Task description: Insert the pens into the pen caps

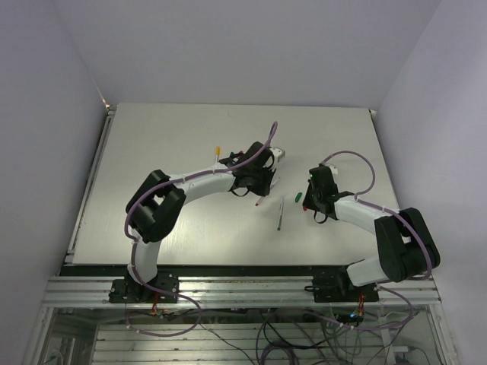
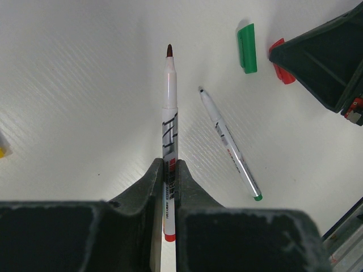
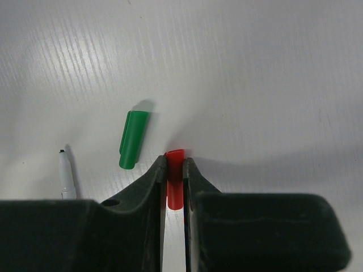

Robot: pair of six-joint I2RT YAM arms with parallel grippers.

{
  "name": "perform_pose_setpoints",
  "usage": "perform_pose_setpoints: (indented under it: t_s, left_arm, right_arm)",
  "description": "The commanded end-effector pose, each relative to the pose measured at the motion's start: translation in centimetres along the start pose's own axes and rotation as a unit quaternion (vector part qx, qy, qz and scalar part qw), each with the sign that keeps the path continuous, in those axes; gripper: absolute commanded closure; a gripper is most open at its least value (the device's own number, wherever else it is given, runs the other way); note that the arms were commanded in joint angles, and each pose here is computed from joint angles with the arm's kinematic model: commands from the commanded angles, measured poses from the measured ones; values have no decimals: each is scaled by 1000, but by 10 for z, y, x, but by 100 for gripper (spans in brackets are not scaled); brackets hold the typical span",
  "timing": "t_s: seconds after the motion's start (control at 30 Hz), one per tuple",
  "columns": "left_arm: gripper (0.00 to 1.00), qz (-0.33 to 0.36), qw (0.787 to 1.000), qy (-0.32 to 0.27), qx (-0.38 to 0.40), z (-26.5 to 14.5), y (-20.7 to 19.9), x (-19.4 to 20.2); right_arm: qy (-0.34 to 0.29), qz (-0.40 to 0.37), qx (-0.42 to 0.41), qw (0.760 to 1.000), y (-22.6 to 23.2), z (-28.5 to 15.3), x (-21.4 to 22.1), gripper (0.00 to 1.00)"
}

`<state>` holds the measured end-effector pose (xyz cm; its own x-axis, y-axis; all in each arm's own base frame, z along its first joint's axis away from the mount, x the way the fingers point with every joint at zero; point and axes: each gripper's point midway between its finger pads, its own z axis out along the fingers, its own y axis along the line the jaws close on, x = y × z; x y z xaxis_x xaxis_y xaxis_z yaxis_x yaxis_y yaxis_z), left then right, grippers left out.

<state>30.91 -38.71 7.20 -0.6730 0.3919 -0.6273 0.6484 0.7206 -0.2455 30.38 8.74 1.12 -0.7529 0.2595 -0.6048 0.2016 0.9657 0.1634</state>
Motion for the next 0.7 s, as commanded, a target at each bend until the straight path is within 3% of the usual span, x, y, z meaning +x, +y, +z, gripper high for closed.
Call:
perform_pose_setpoints:
  t_s: [0.0,0.37,0.67]
  left_arm:
    - [93,-1,1000,-17,21,2,-8,-13]
    - [93,16,998,-47,46,-2,-16,-25]
    - [93,51,988,-111,94,-23,-34,-37]
  right_arm:
    - [50,-13,30,998,-16,-4,28,100]
    - [-123,13,-17,992,4,-48,-60,100]
    - [-271,48,-111,955,28,-94,-116,100]
